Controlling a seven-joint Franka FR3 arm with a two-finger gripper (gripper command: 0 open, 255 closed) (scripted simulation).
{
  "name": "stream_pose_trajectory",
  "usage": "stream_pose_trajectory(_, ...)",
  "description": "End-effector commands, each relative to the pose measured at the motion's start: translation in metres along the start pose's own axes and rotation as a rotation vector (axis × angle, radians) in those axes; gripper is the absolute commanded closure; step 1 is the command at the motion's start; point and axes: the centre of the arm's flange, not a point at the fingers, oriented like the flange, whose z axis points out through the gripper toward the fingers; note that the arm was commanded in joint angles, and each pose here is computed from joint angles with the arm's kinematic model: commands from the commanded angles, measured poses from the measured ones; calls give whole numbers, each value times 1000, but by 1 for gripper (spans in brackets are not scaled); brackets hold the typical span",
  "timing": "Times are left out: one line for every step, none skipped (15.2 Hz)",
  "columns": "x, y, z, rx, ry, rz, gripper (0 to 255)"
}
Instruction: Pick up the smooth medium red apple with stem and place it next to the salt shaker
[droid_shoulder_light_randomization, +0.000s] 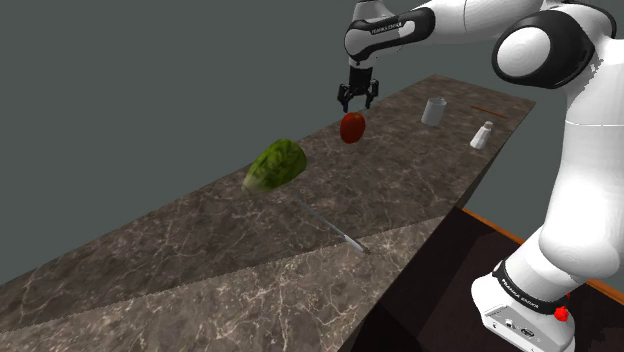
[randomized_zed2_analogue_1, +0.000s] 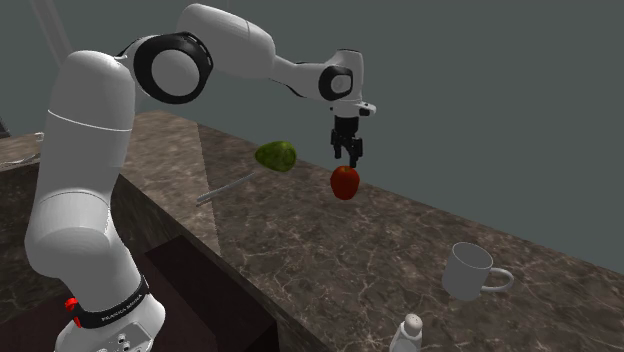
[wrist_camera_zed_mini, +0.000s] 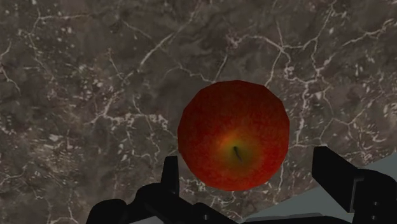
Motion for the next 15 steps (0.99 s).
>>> stream_pose_trajectory(-1, 1, 4, 0, 0, 0, 0)
stream_pose_trajectory(-1, 1, 4, 0, 0, 0, 0)
stream_pose_trajectory(-1, 1, 4, 0, 0, 0, 0)
stream_pose_trajectory(-1, 1, 4, 0, 0, 0, 0)
stream_pose_trajectory(-1, 1, 4, 0, 0, 0, 0)
stream_pose_trajectory(-1, 1, 4, 0, 0, 0, 0)
stream_pose_trajectory(-1, 1, 4, 0, 0, 0, 0)
stream_pose_trajectory(-1, 1, 4, 0, 0, 0, 255)
stream_pose_trajectory(-1, 1, 4, 0, 0, 0, 255)
stream_pose_trajectory(-1, 1, 4, 0, 0, 0, 255)
stream_pose_trajectory(-1, 1, 4, 0, 0, 0, 255)
stream_pose_trajectory(-1, 1, 4, 0, 0, 0, 255)
stream_pose_trajectory(-1, 1, 4, 0, 0, 0, 255)
stream_pose_trajectory(-1, 1, 4, 0, 0, 0, 255)
stream_pose_trajectory(-1, 1, 4, 0, 0, 0, 255)
